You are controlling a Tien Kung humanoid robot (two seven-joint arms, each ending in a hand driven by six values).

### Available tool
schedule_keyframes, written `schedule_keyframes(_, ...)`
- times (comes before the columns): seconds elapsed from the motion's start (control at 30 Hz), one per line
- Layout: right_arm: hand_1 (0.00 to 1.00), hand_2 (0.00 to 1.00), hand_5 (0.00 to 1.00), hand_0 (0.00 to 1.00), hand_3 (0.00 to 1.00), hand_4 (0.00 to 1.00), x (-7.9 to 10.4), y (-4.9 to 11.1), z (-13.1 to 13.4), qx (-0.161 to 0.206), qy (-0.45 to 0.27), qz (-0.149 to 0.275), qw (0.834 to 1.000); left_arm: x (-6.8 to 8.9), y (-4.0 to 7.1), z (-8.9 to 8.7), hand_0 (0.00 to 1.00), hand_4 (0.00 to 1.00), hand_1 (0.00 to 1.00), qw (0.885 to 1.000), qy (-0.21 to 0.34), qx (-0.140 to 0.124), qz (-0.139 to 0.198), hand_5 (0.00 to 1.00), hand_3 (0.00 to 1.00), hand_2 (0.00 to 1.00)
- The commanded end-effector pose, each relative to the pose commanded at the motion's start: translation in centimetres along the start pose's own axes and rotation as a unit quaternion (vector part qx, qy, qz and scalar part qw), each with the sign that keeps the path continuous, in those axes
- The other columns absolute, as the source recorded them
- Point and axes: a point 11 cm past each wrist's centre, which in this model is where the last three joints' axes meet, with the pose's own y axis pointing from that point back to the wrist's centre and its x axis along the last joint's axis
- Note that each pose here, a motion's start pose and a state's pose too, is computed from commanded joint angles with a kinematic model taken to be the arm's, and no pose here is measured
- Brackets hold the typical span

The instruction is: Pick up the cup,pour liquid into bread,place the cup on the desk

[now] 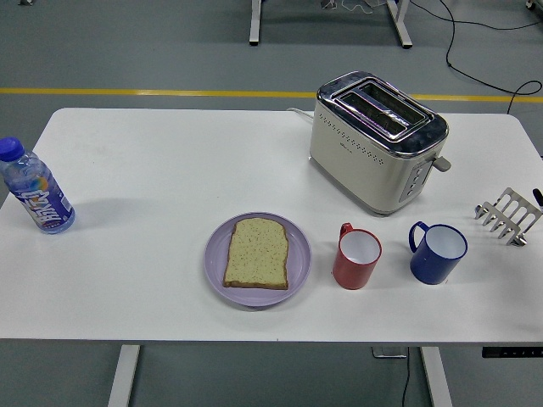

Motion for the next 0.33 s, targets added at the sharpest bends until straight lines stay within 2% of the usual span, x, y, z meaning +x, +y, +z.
schedule_keyframes(0.33,0.496,0.584,0.091,0.601,0.585,0.627,0.51,0.26,0.53,-0.008,0.003,0.006,1.000,0.43,-0.04,-0.32,0.690,0.396,0.756,1.000,-0.009,0.005,0.006,0.998,0.611,0.773)
